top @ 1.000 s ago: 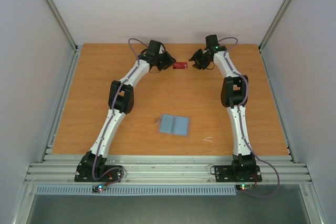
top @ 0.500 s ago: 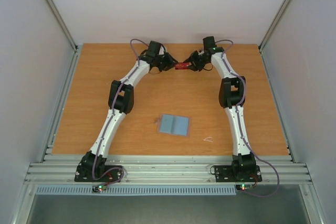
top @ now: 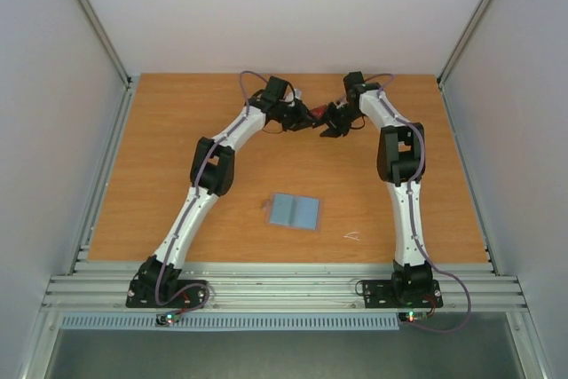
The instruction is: Put the credit cards into the card holder
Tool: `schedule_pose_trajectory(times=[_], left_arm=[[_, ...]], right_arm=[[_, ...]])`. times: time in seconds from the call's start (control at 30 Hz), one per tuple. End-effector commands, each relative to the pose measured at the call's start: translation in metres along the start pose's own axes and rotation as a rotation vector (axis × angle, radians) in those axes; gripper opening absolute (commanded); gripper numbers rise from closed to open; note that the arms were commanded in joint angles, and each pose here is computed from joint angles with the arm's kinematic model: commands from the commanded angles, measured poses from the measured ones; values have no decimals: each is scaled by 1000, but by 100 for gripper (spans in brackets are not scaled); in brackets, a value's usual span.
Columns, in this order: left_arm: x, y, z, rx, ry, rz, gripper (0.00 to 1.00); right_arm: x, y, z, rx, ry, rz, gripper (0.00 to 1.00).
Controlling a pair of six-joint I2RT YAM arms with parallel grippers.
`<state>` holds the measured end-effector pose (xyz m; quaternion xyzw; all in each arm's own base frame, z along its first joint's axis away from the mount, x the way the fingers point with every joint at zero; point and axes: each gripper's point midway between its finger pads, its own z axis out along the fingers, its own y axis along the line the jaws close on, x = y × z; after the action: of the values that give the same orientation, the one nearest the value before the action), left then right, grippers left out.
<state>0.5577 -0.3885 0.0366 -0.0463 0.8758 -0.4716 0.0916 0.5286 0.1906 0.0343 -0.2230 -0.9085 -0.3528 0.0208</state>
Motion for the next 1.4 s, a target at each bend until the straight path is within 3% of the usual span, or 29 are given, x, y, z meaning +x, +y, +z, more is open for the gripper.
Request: schedule_pose_trajectory(times=[0.0, 0.13, 0.27, 0.5, 0.63, 0.97, 1.37], left_arm=[[64, 18, 15, -84, 190, -74, 26], [57, 0, -15, -104, 145, -38, 26], [35, -30, -64, -17, 41, -41, 26], [31, -22, -138, -9, -30, -126, 26], [46, -15, -168, -42, -51, -120, 26], [72, -13, -197, -84, -18, -54, 26], [72, -7, -206, -111, -15, -39, 26]], right_arm=[[27, -14, -23, 71, -1, -45, 39], [25, 6, -49, 8, -42, -56, 39], [1, 43, -55, -93, -93, -26, 39], [-58, 65, -29, -232, -173, 226, 37], [-82, 65, -21, -191, -301, 264, 33], [-107, 52, 14, -143, -419, 312, 28], [-80, 12, 10, 78, -400, 293, 23]])
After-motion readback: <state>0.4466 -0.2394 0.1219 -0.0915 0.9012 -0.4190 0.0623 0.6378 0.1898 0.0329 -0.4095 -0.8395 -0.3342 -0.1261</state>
